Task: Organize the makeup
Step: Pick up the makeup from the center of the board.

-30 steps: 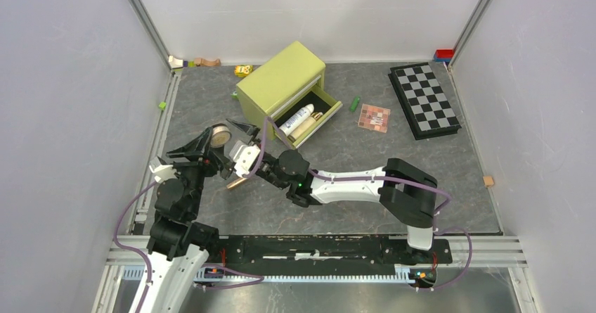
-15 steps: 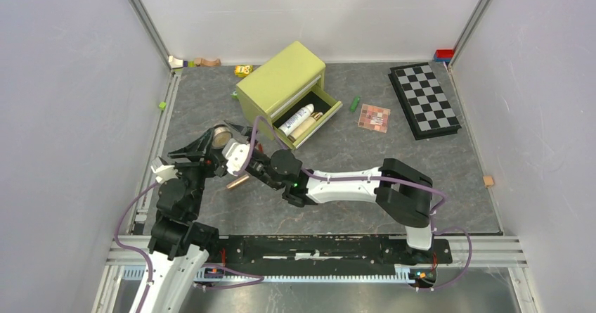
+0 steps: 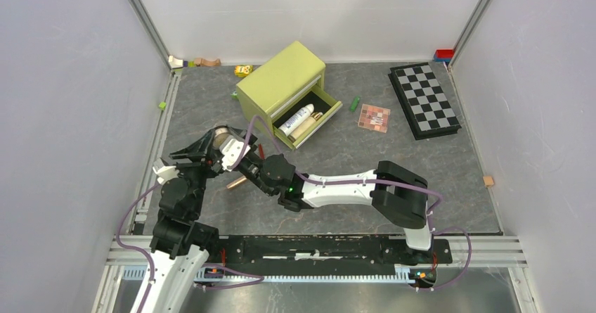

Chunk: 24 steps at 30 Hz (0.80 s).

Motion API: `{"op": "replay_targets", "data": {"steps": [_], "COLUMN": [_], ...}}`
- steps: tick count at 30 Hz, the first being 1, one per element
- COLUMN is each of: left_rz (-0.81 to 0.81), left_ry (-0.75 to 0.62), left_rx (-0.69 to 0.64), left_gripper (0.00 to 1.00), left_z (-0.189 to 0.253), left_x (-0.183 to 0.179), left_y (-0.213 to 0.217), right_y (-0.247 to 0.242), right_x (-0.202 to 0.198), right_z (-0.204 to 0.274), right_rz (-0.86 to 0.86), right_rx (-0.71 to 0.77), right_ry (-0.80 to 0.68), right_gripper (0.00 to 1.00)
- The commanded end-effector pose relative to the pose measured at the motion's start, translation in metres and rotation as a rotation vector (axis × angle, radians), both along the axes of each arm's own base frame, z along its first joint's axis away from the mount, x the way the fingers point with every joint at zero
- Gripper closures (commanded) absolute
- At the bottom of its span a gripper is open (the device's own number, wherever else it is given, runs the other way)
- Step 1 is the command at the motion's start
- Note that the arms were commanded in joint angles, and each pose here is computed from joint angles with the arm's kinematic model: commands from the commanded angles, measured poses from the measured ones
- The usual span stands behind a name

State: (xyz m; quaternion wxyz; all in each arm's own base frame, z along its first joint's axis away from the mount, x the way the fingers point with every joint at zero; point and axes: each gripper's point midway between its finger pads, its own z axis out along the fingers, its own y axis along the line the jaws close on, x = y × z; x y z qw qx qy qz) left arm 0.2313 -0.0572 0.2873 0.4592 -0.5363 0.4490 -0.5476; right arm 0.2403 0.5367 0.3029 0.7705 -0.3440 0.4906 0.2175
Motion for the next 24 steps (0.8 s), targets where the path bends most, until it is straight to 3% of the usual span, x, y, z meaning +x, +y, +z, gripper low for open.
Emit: {"op": "replay_targets", "data": {"steps": [1,7,8,13,19,21,24], "left_rz": [-0.021,-0.026,-0.03,-0.042,-0.059,-0.072,-0.088], "left_ry": [-0.063,-0.066,-0.07,-0.075,-0.069,-0.059,-0.038], "left_rx": [-0.069,-0.067,-0.063,-0.031,-0.003,0.018,0.053], "left_gripper": [0.98,0.97,0.93,0.59,0.08,0.01,0.0], "left_z": [0.02,0.02,0.021,0.02,0.017,0.015,0.01], "left_x": [-0.005,-0.006,-0.006,-0.006,-0.006,-0.006,-0.005], "left_y": [-0.002,-0.003,-0.004,-0.006,-0.01,-0.013,-0.016], "right_y": [-0.033,-0.033,-0.035,-0.044,-0.057,-0.063,-0.075], "right_x": [0.027,0.023,0.022,0.02,0.025,0.027,0.032], "right_z": [0.004,0.005,0.005,0.008,0.019,0.023,0.026], "right_rz": [-0.141,-0.119,-0.113,-0.109,-0.116,-0.123,-0.141], "right_rx": [0.043,0.065,0.074,0.086,0.118,0.126,0.135], "right_ry": [0.02,0.024,0.025,0.023,0.029,0.029,0.041], "right_gripper": [0.26,0.37,0.38,0.43,0.39,0.39,0.39]}}
